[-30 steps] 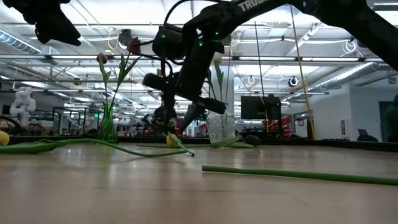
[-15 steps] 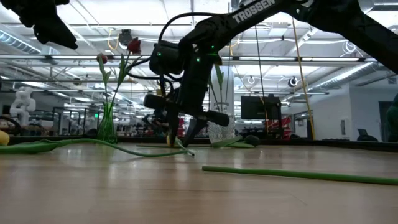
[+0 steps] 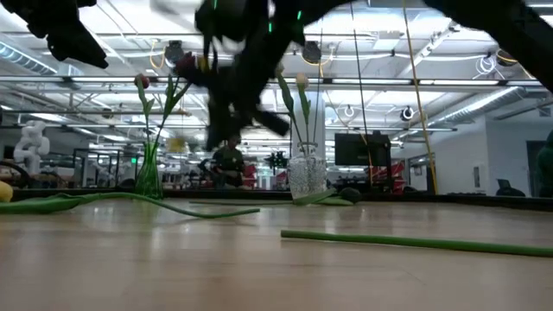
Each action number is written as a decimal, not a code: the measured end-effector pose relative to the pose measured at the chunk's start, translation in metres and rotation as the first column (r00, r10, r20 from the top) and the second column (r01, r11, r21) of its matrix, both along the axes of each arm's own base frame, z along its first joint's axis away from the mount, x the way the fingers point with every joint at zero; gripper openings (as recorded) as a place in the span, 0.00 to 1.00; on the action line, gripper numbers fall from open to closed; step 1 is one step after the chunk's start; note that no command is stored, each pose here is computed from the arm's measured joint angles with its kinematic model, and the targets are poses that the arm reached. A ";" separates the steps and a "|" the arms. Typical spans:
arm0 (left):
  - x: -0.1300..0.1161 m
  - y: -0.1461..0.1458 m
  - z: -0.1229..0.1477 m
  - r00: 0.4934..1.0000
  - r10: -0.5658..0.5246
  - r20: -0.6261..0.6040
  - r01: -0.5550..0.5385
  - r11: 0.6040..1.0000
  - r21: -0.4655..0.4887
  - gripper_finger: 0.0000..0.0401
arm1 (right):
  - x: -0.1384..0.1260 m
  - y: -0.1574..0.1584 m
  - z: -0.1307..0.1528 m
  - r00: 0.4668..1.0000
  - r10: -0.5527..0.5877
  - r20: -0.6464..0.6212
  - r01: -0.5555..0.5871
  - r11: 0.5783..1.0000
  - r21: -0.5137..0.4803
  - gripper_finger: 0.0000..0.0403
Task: Sort flowers into vase by color
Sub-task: Put the top yellow tulip into the transparent vase
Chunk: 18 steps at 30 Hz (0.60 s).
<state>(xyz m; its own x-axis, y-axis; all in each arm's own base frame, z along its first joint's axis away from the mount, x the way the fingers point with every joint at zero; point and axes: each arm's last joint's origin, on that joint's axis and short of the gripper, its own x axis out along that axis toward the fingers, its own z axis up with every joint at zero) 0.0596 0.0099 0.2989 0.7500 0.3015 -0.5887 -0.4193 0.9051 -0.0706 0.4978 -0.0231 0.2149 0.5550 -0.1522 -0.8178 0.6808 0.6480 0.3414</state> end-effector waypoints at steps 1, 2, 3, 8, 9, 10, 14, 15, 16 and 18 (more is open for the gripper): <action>0.000 0.000 0.000 1.000 0.000 0.000 0.000 1.000 0.000 0.41 | -0.002 0.003 0.015 0.999 0.017 0.043 -0.016 0.999 -0.028 0.01; 0.000 0.000 0.000 1.000 0.000 0.001 0.000 1.000 -0.001 0.41 | -0.003 0.006 0.027 0.997 0.034 0.076 -0.030 0.998 -0.057 0.01; 0.000 0.000 0.000 1.000 0.001 0.001 -0.001 1.000 -0.001 0.41 | -0.006 0.009 0.042 0.992 0.048 0.119 -0.037 0.995 -0.089 0.01; 0.000 0.000 0.000 1.000 0.004 0.004 -0.004 1.000 -0.004 0.41 | -0.039 0.031 0.106 0.985 0.059 0.165 -0.007 0.953 -0.302 0.01; 0.000 0.000 0.000 1.000 0.005 0.004 -0.005 1.000 -0.003 0.41 | -0.047 0.035 0.116 0.987 0.052 0.151 0.003 0.939 -0.343 0.01; 0.000 0.000 0.000 1.000 0.008 0.005 -0.008 1.000 -0.001 0.41 | -0.055 0.038 0.125 0.989 0.044 0.144 0.014 0.925 -0.379 0.00; 0.000 0.000 0.000 1.000 0.008 0.006 -0.008 1.000 -0.001 0.41 | -0.088 0.043 0.142 0.998 -0.003 0.061 0.031 0.883 -0.469 0.00; 0.000 0.000 0.000 1.000 0.008 0.006 -0.008 1.000 -0.001 0.41 | -0.095 0.044 0.143 0.998 -0.019 0.053 0.042 0.879 -0.475 0.00; 0.000 0.000 0.000 1.000 0.008 0.007 -0.008 1.000 -0.001 0.41 | -0.105 0.044 0.141 0.999 -0.041 0.035 0.053 0.876 -0.480 0.00; 0.000 0.000 0.000 1.000 0.009 0.007 -0.009 1.000 -0.001 0.41 | -0.121 0.043 0.131 0.997 -0.076 0.023 0.078 0.878 -0.472 0.00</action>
<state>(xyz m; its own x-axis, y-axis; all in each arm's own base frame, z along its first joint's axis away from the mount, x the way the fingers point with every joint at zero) 0.0597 0.0101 0.2993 0.7514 0.3076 -0.5838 -0.4266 0.9014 -0.0740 0.3766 0.0202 0.3457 0.5287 -0.5621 -0.6361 0.7346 0.6784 0.0112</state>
